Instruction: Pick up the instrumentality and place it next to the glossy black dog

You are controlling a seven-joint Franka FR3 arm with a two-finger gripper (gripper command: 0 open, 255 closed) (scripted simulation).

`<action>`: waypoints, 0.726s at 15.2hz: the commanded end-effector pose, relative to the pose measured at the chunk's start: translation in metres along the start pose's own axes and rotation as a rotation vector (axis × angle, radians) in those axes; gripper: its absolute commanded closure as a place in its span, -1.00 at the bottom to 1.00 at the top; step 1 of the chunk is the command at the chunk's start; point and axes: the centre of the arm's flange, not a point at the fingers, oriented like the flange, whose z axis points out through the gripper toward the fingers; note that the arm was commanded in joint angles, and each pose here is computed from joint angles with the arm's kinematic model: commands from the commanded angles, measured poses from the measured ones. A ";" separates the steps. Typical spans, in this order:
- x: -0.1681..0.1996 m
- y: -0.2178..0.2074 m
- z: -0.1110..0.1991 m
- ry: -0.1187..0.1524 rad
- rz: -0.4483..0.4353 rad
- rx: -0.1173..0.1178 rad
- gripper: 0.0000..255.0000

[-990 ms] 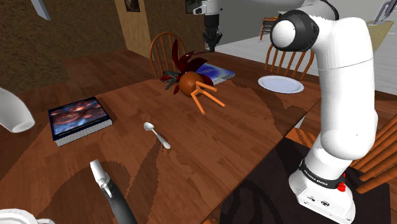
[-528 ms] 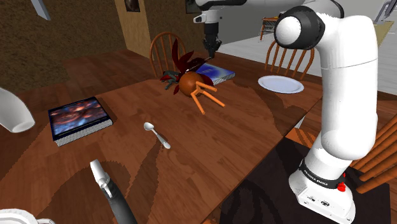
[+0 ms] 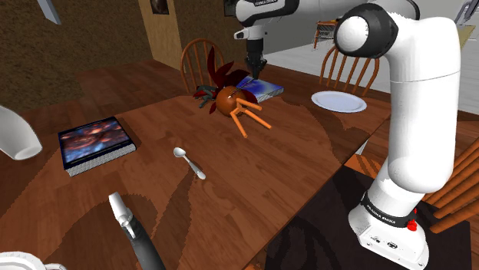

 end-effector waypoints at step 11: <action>0.002 0.003 0.064 0.000 0.000 -0.001 1.00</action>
